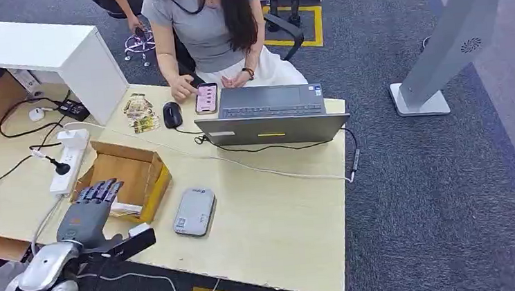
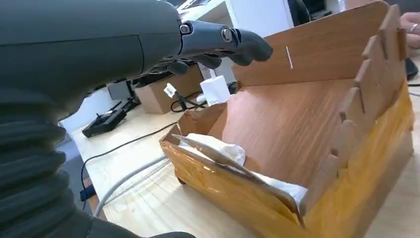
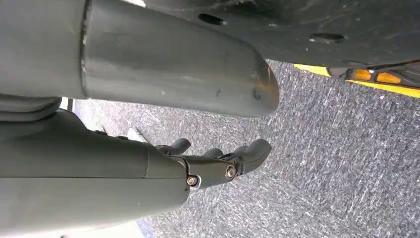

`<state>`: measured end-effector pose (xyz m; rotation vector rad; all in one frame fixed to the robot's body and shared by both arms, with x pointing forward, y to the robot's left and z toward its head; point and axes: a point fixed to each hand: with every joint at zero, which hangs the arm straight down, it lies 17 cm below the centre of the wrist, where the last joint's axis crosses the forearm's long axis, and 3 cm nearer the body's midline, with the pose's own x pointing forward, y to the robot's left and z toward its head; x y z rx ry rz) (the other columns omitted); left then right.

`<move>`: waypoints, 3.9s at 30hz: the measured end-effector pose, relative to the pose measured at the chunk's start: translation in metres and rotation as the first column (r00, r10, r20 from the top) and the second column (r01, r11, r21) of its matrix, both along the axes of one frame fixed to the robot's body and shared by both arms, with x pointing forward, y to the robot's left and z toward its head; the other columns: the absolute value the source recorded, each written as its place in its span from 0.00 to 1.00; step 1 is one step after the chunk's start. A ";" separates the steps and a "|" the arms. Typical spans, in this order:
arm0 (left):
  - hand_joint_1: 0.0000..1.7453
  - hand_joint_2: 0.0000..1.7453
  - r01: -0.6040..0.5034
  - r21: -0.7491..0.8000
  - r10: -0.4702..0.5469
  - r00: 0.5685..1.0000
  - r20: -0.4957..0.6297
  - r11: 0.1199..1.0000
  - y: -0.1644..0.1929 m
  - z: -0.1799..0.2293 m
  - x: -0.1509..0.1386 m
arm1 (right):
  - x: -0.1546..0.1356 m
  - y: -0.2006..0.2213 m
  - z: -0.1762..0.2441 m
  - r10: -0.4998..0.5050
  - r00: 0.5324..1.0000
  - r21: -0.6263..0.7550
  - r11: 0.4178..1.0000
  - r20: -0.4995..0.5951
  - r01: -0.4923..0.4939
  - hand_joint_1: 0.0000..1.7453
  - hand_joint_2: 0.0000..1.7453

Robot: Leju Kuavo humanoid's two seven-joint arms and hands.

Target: Pass the card to the sensor for recognition and then transmit it.

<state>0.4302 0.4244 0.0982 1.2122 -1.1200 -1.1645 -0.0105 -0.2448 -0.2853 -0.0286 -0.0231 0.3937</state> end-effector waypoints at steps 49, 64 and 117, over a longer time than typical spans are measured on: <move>0.00 1.00 -0.110 -0.045 0.111 0.994 0.026 0.993 0.019 0.005 0.027 | 0.000 -0.007 0.000 0.009 1.000 -0.012 1.000 -0.005 -0.009 0.00 0.00; 0.00 1.00 -0.106 -0.053 0.107 0.994 0.026 0.993 0.016 0.005 0.028 | -0.001 -0.007 0.000 0.023 1.000 -0.012 1.000 -0.005 -0.023 0.00 0.00; 0.00 1.00 -0.110 -0.051 0.100 0.980 -0.170 0.993 0.021 -0.030 0.026 | -0.002 -0.011 0.000 0.008 1.000 -0.015 1.000 -0.025 -0.008 0.00 1.00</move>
